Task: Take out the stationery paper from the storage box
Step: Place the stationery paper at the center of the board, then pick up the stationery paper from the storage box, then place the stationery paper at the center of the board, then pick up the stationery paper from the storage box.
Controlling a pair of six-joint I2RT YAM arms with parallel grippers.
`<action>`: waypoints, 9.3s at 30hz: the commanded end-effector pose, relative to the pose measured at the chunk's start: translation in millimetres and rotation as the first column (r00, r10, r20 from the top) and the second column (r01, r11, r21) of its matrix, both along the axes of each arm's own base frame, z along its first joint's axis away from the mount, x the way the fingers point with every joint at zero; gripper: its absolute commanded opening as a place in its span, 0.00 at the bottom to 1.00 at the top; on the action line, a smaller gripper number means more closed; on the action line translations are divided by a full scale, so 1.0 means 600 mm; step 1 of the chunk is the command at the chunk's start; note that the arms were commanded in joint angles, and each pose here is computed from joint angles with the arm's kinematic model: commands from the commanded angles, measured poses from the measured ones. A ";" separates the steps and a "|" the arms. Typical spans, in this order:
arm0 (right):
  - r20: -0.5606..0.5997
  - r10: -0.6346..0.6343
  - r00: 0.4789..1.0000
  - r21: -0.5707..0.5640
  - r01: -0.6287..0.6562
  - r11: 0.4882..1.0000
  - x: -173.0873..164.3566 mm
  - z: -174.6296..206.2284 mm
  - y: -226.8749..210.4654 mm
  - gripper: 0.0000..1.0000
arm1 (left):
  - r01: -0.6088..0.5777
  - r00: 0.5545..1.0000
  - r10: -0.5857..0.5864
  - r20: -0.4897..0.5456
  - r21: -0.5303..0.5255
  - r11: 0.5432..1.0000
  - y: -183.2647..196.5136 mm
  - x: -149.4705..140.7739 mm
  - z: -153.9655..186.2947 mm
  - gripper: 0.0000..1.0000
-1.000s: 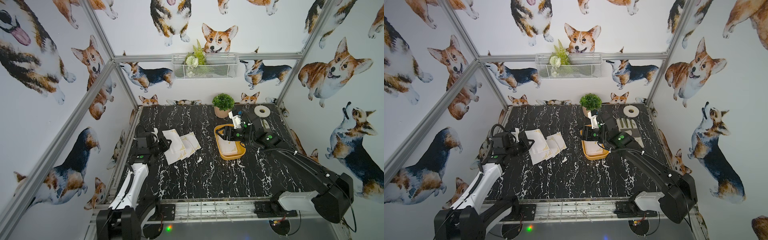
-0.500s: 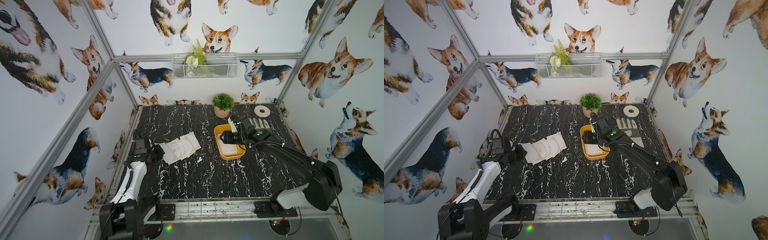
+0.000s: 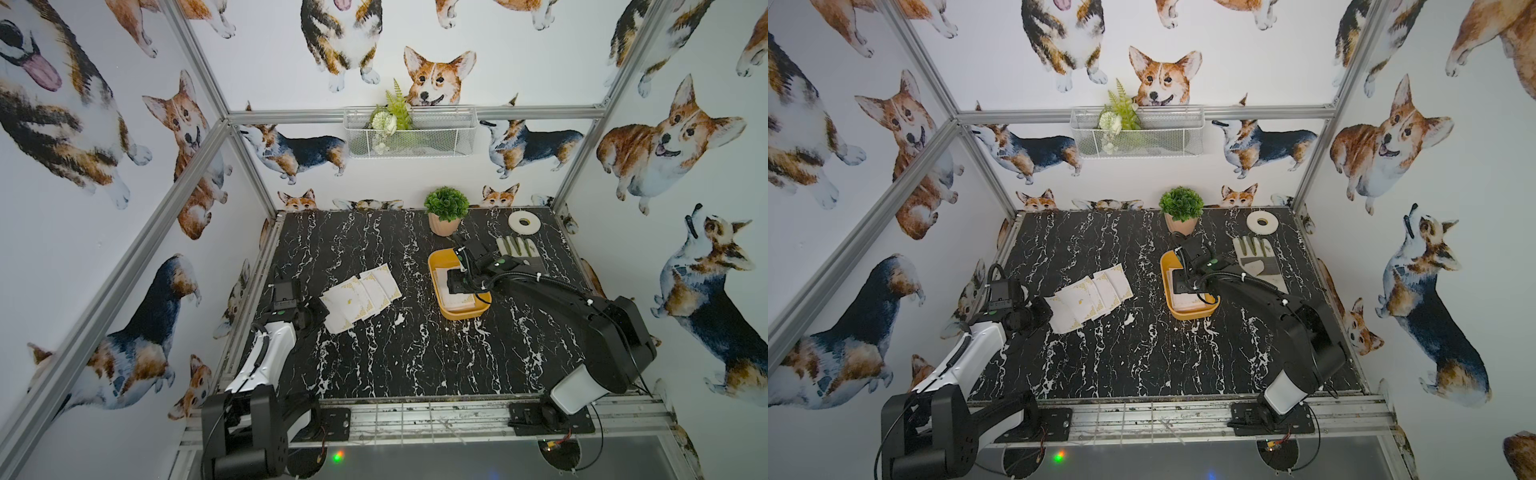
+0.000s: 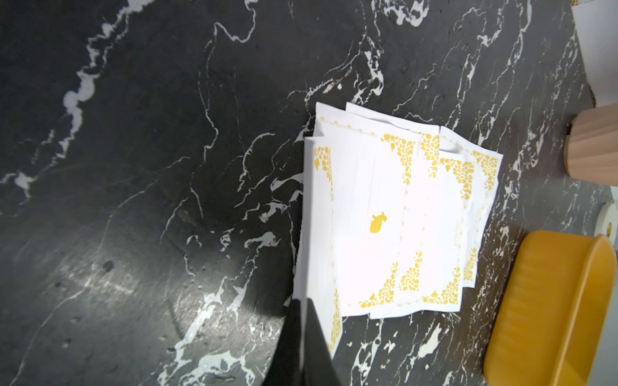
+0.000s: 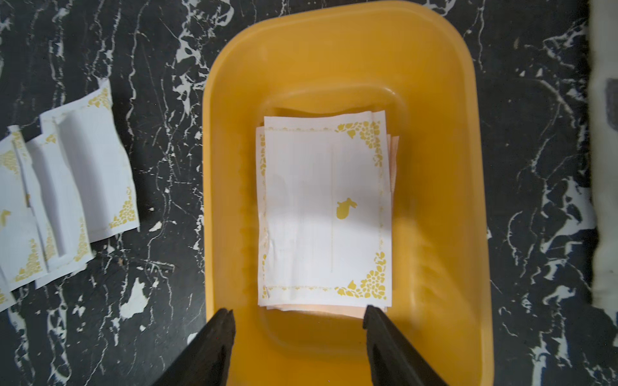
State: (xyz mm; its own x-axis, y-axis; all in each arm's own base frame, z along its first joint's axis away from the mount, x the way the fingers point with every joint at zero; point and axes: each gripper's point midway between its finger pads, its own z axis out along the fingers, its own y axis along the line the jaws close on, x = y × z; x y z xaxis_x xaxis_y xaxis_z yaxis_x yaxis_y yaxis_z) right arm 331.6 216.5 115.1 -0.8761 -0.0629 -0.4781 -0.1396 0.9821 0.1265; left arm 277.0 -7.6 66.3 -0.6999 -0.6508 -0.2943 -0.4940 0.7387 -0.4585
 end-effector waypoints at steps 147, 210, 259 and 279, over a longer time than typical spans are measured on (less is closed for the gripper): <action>0.436 0.340 0.833 0.840 -0.512 0.178 -0.132 0.322 0.137 0.46 | 0.928 0.252 -0.551 0.796 -0.037 0.371 -0.497 -0.052 0.352 0.00; 0.146 0.381 0.913 0.709 -0.365 0.604 -0.125 0.152 0.109 0.74 | 0.416 0.817 -0.247 0.521 -0.238 0.878 -0.206 0.127 0.155 0.00; -0.173 0.164 0.971 -0.233 -0.202 0.951 0.126 -0.154 -0.017 0.70 | 0.109 0.912 -0.107 0.396 0.018 0.994 -0.068 0.110 0.186 0.84; -0.193 0.126 0.973 -0.328 -0.184 0.927 0.122 -0.165 -0.049 0.74 | 0.112 0.916 -0.105 0.386 0.005 0.994 -0.070 0.112 0.177 0.84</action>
State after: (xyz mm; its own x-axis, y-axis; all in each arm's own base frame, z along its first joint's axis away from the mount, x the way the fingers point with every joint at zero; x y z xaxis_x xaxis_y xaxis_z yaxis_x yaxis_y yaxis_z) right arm 414.5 201.5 26.5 -0.8892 -0.3279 -0.3191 -0.3034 0.9446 -0.1252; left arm 343.3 -50.8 173.4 -0.6038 -0.5843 -0.5422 -0.1923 0.7669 -0.6123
